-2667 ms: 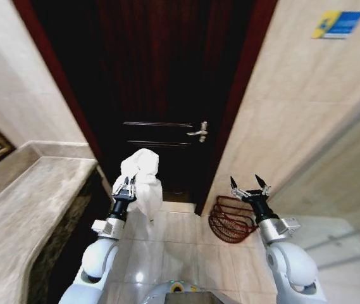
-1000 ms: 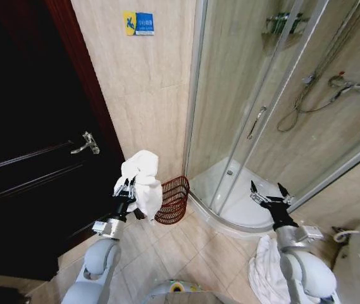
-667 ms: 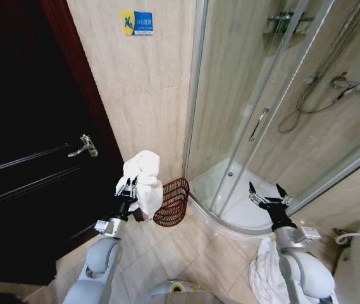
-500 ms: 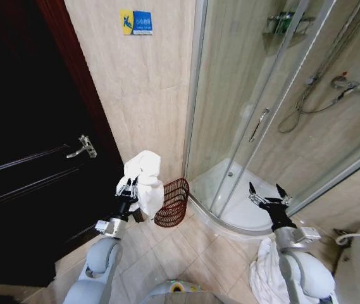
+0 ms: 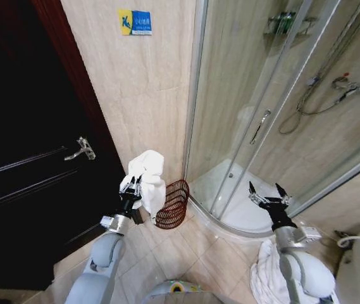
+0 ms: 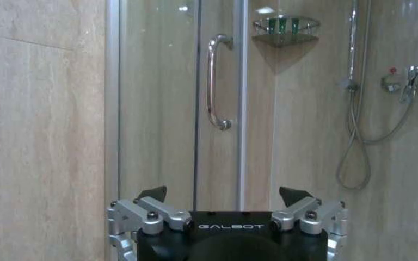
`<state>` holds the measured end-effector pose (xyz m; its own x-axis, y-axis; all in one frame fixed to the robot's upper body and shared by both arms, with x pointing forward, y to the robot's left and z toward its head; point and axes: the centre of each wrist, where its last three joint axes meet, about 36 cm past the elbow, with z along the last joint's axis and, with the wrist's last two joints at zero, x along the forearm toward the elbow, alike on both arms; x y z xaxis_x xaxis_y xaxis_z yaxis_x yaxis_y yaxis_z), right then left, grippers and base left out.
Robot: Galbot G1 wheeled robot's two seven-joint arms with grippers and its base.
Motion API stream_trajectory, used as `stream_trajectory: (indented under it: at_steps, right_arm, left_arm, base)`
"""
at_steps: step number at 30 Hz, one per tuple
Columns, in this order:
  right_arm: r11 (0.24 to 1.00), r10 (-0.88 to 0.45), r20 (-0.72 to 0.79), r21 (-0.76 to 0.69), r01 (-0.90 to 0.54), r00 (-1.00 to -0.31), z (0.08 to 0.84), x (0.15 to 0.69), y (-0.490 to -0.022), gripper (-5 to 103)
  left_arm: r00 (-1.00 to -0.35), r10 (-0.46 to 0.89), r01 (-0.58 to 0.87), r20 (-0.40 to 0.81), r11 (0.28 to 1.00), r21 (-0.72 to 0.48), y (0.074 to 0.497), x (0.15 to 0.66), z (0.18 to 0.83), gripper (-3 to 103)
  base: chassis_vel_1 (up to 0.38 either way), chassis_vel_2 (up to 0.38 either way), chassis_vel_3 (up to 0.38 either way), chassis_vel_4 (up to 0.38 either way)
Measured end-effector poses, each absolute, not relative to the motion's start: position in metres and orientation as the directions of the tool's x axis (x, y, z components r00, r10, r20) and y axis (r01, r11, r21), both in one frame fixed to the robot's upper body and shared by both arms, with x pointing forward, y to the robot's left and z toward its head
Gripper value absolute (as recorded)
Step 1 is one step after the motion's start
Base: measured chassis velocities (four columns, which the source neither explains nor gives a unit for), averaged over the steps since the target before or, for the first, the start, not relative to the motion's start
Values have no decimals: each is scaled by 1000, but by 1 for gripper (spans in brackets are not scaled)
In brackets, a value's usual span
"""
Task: Discard the used towel into the hamper.
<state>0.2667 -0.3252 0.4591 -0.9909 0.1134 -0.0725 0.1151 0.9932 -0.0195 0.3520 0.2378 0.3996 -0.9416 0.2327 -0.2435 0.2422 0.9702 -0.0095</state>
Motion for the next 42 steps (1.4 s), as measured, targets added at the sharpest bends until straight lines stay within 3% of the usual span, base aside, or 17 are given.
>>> stream_trajectory:
  at_steps: [21, 27, 32, 38, 42]
  right_arm:
    - [993, 115, -80, -3, 116, -990, 451, 269, -325, 100]
    - [991, 131, -62, -13, 132, -989, 447, 264, -323, 100]
    - [989, 147, -63, -22, 149, -987, 449, 260, -318, 100]
    - [986, 160, -65, -41, 163, -985, 455, 256, -317, 100]
    - [984, 167, -65, -50, 170, -984, 459, 253, -317, 100]
  left_arm:
    - [-917, 348, 345, -195, 937, 50, 245, 374, 378, 11]
    - [-884, 455, 449, -105, 890, 80, 241, 403, 348, 11]
    - [-853, 518, 512, -64, 854, 91, 211, 445, 320, 11]
    - [-841, 536, 525, -74, 842, 124, 185, 502, 288, 11]
    - [-846, 530, 509, -57, 834, 211, 187, 533, 267, 11]
  base:
    - [-53, 53, 56, -51]
    - [0, 0, 0, 0]
    - [0, 0, 0, 0]
    - [0, 0, 0, 0]
    - [0, 0, 0, 0]
